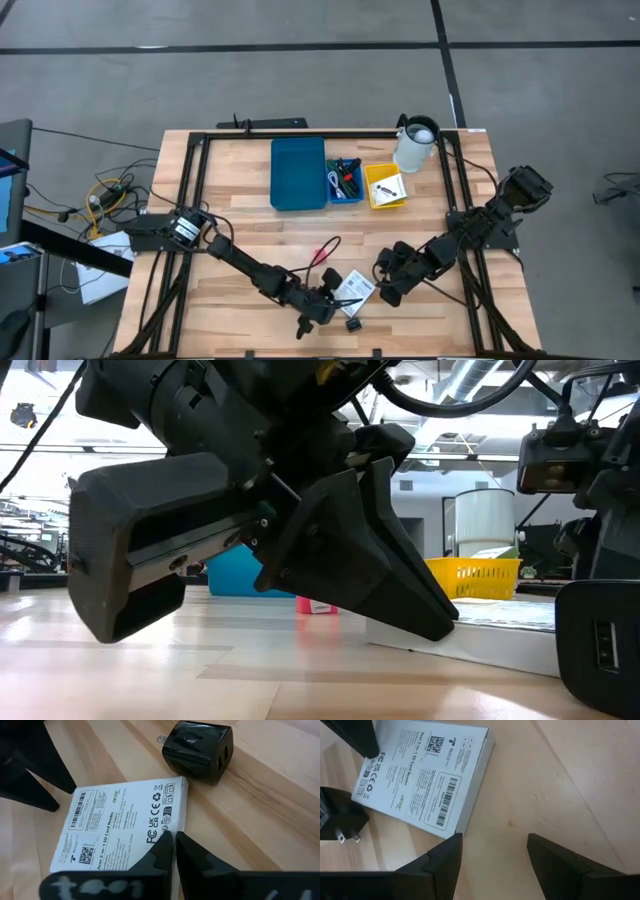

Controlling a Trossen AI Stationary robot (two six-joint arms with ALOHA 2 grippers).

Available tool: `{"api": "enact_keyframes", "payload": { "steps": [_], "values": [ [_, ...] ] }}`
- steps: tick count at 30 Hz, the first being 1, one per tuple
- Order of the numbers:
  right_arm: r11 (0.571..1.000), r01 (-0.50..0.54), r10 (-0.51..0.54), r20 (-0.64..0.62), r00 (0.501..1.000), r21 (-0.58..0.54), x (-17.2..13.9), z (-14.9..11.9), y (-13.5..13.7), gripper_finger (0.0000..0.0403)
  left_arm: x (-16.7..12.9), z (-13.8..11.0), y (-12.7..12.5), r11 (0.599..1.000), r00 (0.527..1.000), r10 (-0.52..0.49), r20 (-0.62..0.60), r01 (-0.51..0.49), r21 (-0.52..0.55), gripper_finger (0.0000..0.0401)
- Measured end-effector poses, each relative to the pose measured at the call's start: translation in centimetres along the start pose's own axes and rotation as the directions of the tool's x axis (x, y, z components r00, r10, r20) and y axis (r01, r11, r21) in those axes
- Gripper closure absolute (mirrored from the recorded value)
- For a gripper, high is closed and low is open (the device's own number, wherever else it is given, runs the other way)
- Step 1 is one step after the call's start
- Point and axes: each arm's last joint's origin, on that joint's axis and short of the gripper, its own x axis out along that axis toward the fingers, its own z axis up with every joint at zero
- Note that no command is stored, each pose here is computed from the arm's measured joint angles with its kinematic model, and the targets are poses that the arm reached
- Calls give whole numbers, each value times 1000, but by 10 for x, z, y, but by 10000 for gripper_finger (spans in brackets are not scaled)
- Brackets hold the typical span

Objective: Pick and place items into bin
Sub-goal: Put the card reader box into the yellow basket

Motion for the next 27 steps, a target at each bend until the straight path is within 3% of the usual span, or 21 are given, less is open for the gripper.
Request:
{"api": "enact_keyframes", "payload": {
  "steps": [27],
  "values": [
    [1000, 2, -2, -2, 1000, 4, 0, 1, -1, 181, -1, 2, -13, 999, 1000, 3, -4, -4, -45, 401]
  ]
}}
